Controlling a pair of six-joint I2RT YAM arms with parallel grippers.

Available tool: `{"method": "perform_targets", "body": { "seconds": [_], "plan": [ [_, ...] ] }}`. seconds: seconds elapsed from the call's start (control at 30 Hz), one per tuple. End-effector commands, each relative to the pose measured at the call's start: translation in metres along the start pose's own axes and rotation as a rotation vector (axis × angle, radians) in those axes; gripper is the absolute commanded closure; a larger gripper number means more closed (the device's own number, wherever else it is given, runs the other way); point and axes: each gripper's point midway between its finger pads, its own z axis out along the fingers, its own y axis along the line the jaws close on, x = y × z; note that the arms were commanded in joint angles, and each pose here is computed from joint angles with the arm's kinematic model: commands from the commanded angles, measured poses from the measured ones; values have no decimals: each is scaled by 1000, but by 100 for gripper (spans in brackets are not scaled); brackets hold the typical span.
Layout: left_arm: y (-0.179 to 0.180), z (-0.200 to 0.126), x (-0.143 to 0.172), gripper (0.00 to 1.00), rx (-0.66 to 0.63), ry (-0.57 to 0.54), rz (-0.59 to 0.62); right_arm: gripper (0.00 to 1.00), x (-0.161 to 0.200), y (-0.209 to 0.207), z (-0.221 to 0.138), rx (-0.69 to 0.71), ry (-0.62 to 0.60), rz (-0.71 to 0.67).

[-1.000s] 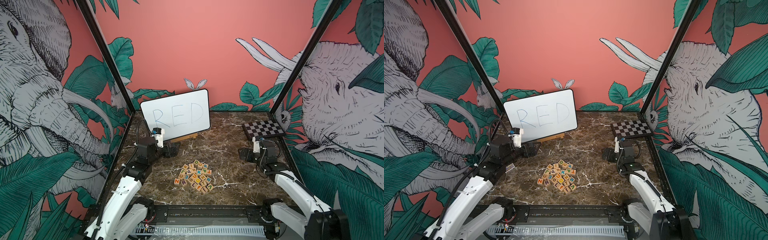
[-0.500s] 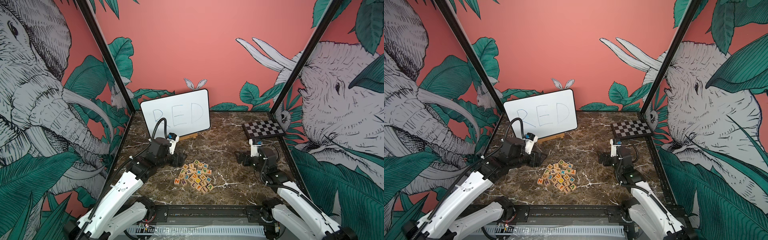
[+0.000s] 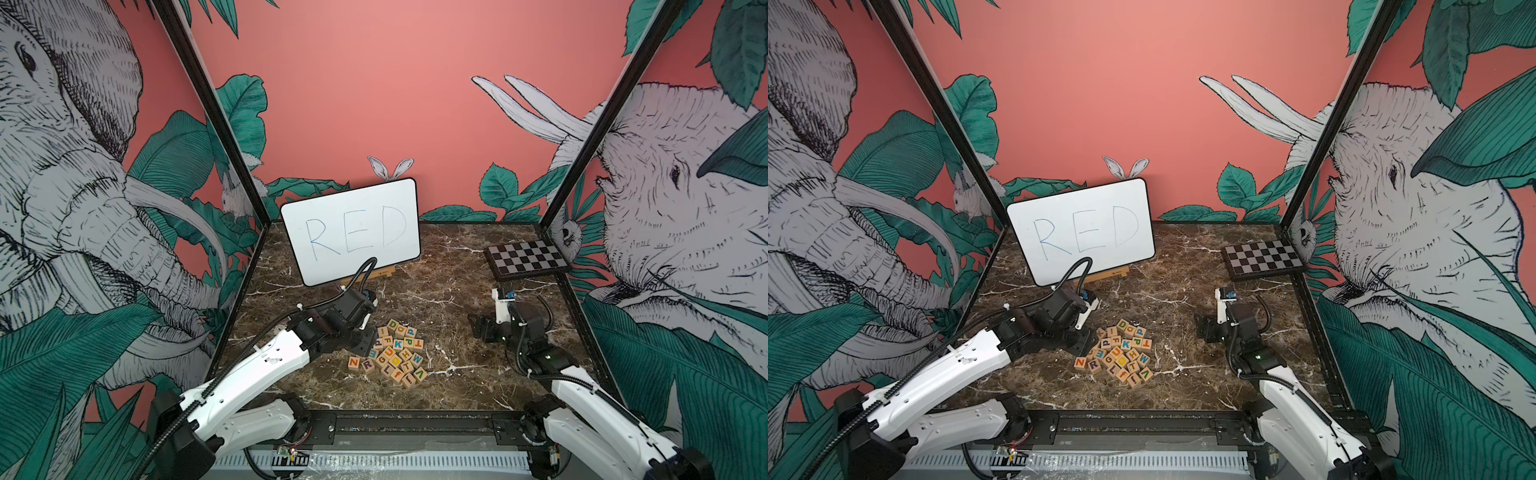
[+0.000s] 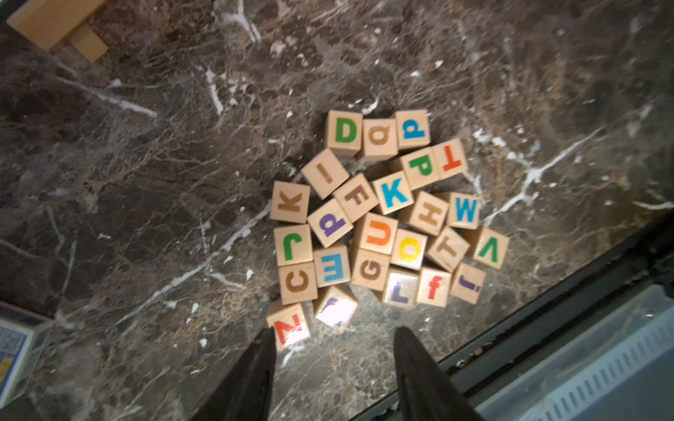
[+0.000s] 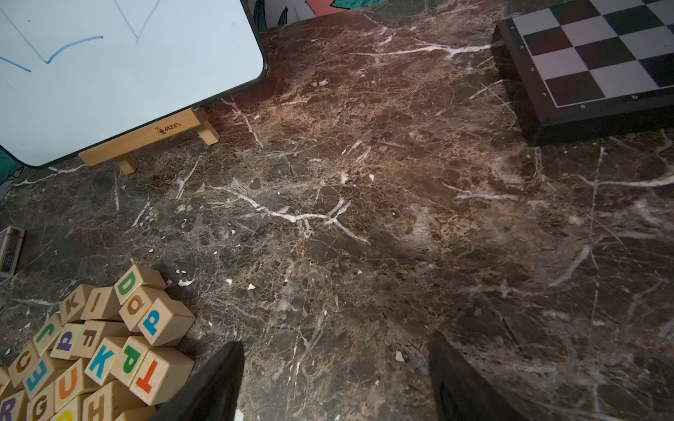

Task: Assemble the uppercase word "red" with letter blocks
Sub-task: Pick up the letter block from the center of the board.

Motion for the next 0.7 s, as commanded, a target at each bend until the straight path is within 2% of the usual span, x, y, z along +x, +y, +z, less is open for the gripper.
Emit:
{"method": "perform_targets", "body": {
  "seconds": [0.0, 0.13, 0.27, 0.33, 0.37, 0.43, 0.53, 0.67],
  "plan": [
    [12, 5, 20, 47, -72, 49, -98, 21, -4, -2, 2, 17, -28, -11],
    [9, 12, 37, 47, -96, 58, -220, 21, -3, -3, 3, 27, -24, -10],
    [18, 5, 56, 50, -239, 29, -377, 21, -2, -5, 4, 40, -24, -10],
    [24, -1, 64, 53, -300, -5, -495, 20, -2, -7, 4, 46, -26, -8],
    [22, 1, 68, 54, -293, -5, -548, 20, -2, -6, 5, 44, -25, -8],
    [11, 9, 65, 50, -232, -18, -565, 20, -1, -5, 6, 40, -19, -8],
    [12, 17, 69, 49, -234, -29, -626, 19, 0, -6, 8, 43, -11, -7],
    [-7, 37, 63, 49, -129, -47, -645, 19, -1, -6, 7, 44, -15, -7]
  ]
}}
